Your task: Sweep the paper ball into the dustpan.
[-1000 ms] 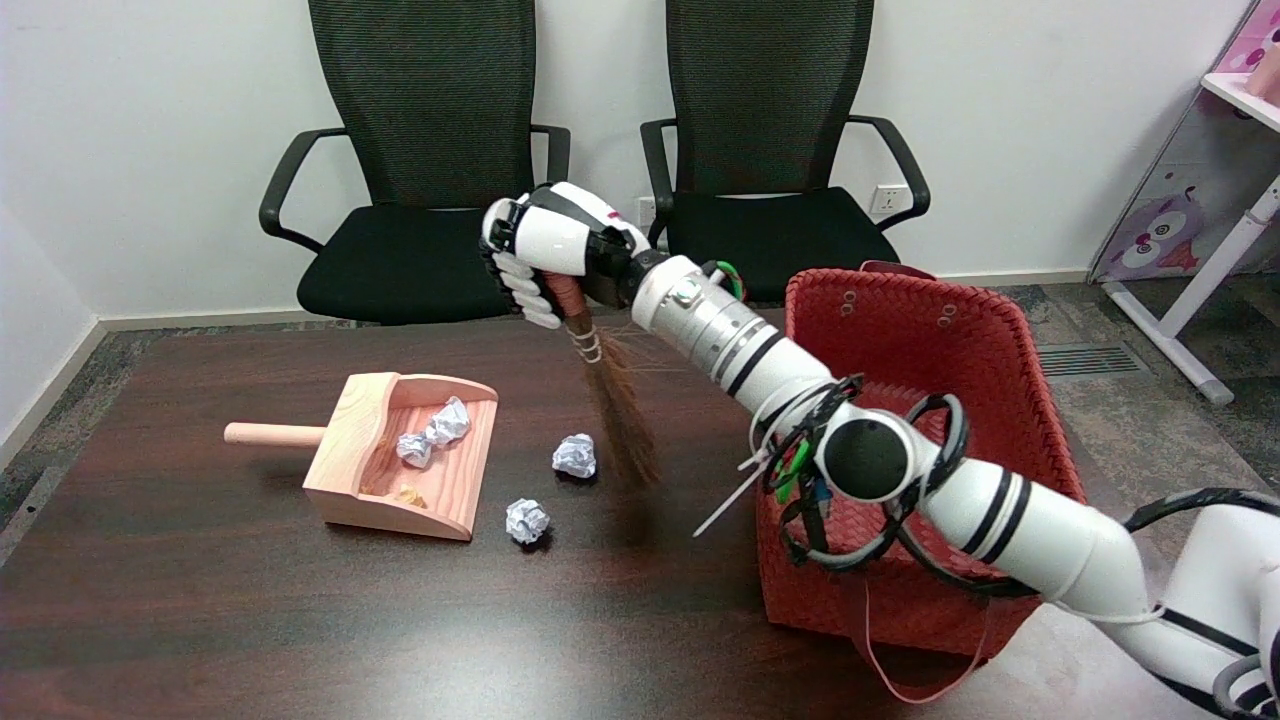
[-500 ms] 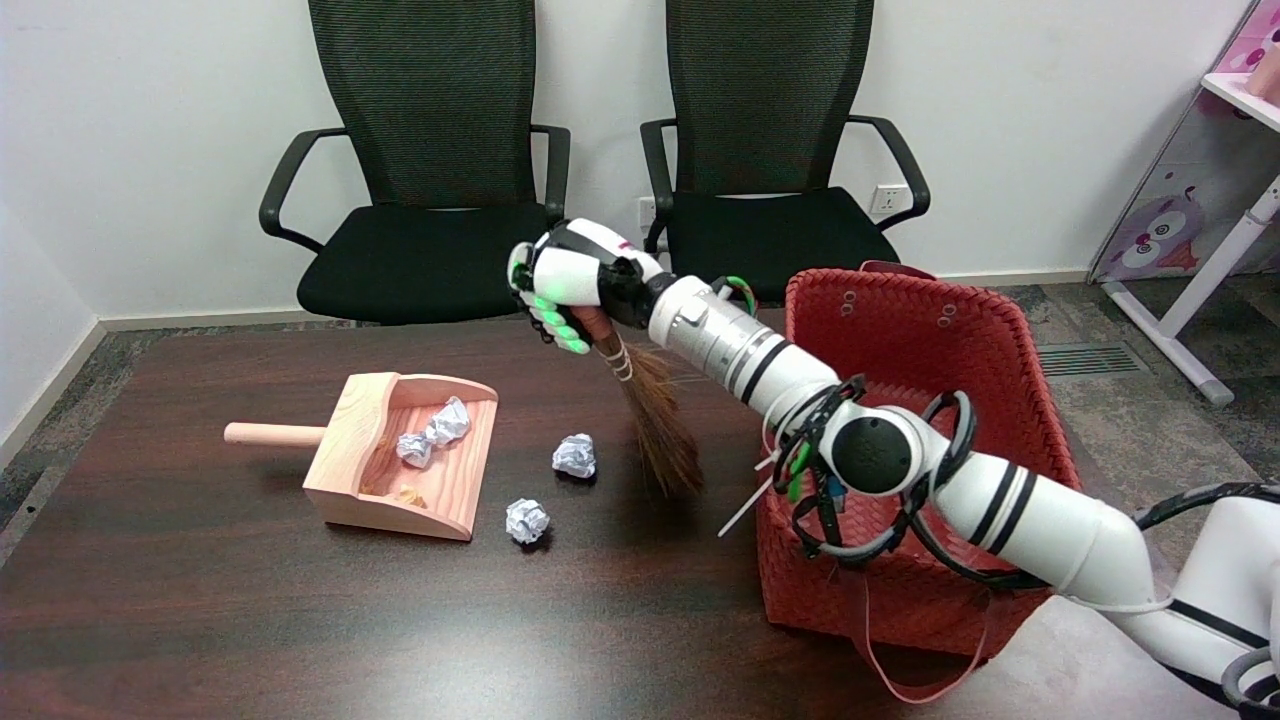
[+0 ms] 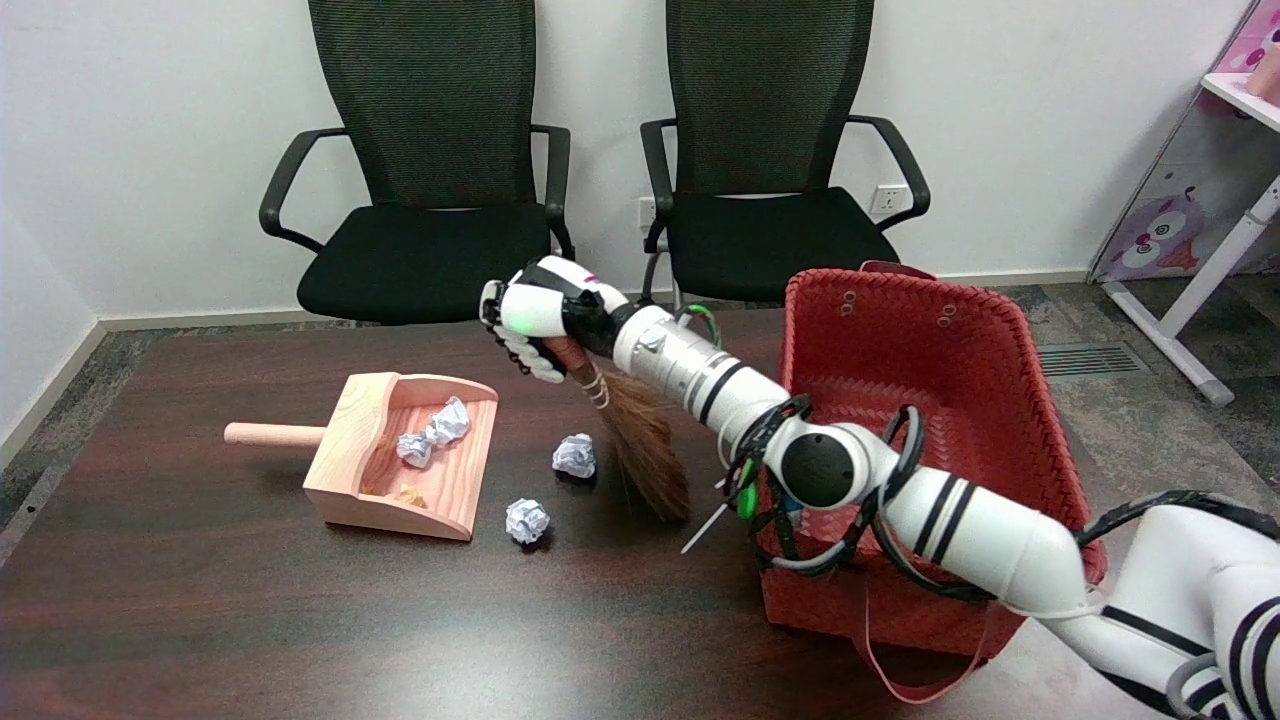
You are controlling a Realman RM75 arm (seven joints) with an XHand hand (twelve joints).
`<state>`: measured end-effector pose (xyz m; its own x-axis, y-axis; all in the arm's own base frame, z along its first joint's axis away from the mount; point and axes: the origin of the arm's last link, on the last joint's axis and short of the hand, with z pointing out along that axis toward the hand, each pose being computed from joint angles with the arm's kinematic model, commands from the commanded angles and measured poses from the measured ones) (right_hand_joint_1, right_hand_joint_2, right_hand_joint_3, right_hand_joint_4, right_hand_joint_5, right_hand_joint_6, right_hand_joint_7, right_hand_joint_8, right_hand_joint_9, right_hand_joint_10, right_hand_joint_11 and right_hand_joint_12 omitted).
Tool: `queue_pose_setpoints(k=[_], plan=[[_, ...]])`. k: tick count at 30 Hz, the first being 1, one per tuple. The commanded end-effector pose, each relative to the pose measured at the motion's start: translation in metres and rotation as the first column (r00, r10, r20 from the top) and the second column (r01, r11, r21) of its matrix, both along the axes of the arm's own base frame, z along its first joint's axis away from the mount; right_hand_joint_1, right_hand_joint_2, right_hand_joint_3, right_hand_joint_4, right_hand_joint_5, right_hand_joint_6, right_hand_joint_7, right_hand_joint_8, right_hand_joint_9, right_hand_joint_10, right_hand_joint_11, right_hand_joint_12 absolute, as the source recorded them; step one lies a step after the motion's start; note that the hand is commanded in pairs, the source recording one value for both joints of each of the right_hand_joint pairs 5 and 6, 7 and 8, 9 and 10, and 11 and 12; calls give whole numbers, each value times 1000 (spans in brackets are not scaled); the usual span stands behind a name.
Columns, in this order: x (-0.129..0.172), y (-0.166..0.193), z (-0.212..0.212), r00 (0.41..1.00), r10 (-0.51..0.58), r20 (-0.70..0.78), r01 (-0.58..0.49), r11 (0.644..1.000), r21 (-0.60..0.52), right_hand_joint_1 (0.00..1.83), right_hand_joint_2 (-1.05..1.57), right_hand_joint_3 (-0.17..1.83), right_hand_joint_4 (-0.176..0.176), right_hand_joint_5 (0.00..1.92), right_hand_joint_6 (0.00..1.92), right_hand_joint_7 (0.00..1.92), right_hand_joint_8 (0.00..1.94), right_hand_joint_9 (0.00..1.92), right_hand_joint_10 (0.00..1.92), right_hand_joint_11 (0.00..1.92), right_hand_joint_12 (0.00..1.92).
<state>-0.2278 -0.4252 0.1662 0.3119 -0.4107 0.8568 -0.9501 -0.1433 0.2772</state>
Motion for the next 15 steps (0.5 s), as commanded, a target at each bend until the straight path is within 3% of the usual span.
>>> queue_pose_setpoints(k=[1,15], plan=[[-16,-5,-54,989,-79,125,76,997,33,836,1216,1833,1,1920,1920,1920,1920,1920,1920,1920,1920],[-7,-17,-73,930,-88,358,95,995,-3,784,963,1833,-9,1920,1920,1920,1920,1920,1920,1920,1920]])
